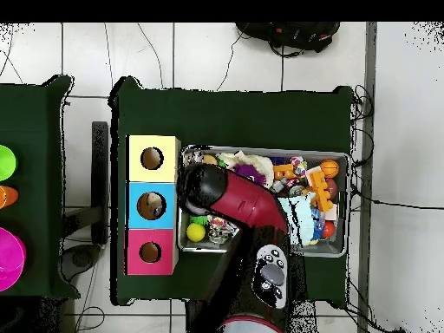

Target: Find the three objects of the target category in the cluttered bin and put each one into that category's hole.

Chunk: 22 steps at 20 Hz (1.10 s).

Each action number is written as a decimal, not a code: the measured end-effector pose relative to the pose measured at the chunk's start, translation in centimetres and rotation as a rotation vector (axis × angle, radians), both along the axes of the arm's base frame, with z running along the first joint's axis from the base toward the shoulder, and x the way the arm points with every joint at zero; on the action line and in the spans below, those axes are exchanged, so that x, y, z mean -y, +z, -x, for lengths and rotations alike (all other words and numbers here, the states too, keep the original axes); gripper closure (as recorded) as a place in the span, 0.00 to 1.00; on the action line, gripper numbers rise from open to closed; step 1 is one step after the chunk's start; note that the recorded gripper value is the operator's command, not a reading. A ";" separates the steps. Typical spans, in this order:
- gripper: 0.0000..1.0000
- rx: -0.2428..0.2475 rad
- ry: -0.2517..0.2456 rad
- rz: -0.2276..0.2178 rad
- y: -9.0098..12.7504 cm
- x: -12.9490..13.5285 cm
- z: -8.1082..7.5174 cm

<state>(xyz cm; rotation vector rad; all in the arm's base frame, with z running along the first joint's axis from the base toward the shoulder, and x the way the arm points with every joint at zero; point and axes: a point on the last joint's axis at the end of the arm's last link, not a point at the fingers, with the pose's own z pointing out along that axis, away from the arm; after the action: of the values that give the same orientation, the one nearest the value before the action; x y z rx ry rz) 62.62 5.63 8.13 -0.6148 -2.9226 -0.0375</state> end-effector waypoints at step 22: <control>0.00 0.044 -0.065 -0.023 2.0 6.0 -2.2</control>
<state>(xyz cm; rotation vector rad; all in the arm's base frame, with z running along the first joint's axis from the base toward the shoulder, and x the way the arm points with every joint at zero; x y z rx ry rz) 64.85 -0.36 10.16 -0.7147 -2.9389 -0.0937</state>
